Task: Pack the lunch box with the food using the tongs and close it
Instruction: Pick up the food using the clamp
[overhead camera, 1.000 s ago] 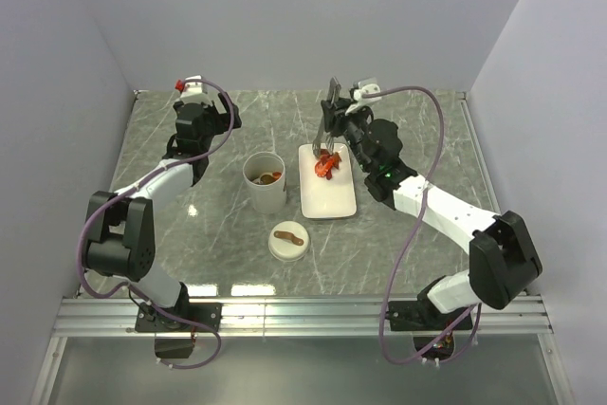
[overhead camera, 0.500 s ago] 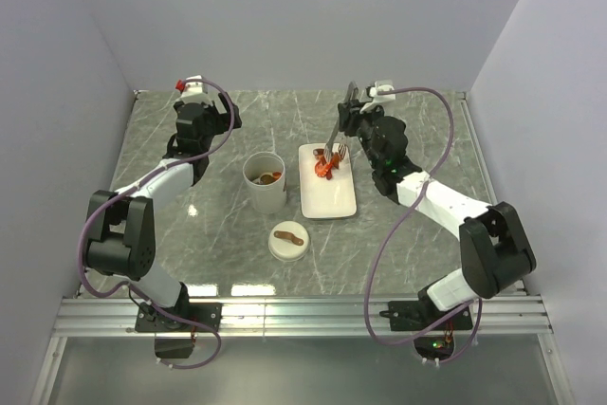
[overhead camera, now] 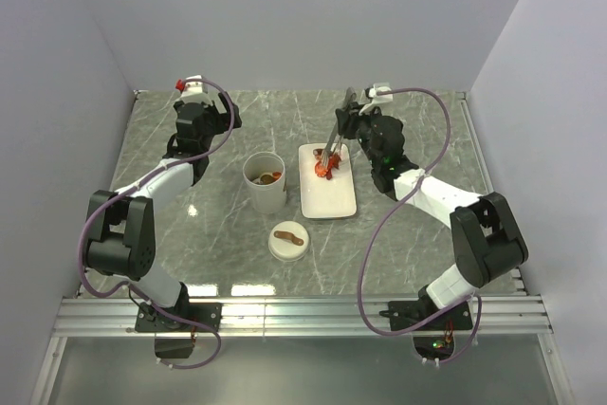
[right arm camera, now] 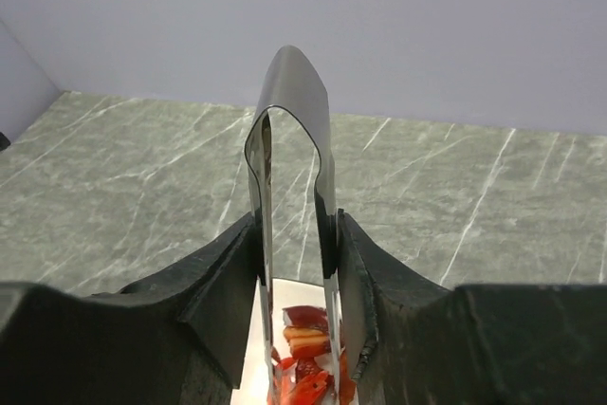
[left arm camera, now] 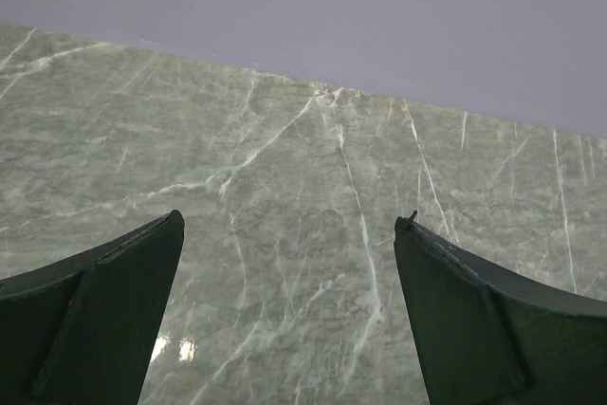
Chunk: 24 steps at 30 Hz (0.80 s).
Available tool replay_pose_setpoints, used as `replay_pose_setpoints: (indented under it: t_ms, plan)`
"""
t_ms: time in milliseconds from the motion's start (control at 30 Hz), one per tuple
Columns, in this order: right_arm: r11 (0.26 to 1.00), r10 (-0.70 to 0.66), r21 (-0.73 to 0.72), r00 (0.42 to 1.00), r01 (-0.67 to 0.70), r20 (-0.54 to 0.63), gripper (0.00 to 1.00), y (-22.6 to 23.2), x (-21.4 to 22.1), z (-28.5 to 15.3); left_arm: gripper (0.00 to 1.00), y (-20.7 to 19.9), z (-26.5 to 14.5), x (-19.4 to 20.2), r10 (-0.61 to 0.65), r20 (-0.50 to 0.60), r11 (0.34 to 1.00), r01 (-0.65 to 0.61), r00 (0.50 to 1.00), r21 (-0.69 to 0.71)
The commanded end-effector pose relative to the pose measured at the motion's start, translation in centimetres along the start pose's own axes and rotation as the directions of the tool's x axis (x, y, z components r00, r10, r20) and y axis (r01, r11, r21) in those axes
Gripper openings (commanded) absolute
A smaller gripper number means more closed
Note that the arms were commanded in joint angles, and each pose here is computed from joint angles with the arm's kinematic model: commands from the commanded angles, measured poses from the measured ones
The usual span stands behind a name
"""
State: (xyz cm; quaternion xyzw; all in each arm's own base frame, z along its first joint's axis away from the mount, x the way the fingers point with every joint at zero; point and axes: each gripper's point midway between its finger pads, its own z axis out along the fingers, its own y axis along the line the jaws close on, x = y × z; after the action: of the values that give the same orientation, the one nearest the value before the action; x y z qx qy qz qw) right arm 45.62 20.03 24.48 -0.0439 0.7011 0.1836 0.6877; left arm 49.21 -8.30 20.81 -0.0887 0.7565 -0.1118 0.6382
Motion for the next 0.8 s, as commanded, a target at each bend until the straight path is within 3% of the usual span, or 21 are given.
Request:
replay_pose_setpoints:
  t_ms: [0, 233, 333, 767]
  plan:
    - [1.000, 0.027, -0.017, 0.998, -0.026, 0.060, 0.43, 0.3, -2.1, 0.6, 0.99, -0.9, 0.5, -2.4, -0.011, 0.057, 1.000, 0.010, 0.998, 0.025]
    - [0.999, 0.028, -0.029, 0.998, -0.027, 0.053, 0.23, 0.6, -2.3, 0.3, 0.99, -0.9, 0.5, -2.5, -0.011, 0.059, 1.000, 0.010, 0.998, 0.024]
    - [0.999, 0.023, -0.037, 0.997, -0.020, 0.070, 0.20, 0.9, -3.3, -0.1, 0.99, -0.9, 0.5, -2.4, -0.011, 0.058, 1.000, 0.010, 0.998, 0.024]
    - [0.990, -0.005, -0.135, 0.975, 0.036, 0.223, 0.17, 4.2, -12.5, -2.7, 0.99, -0.8, 0.1, -2.8, -0.011, 0.070, 1.000, 0.010, 0.997, 0.018]
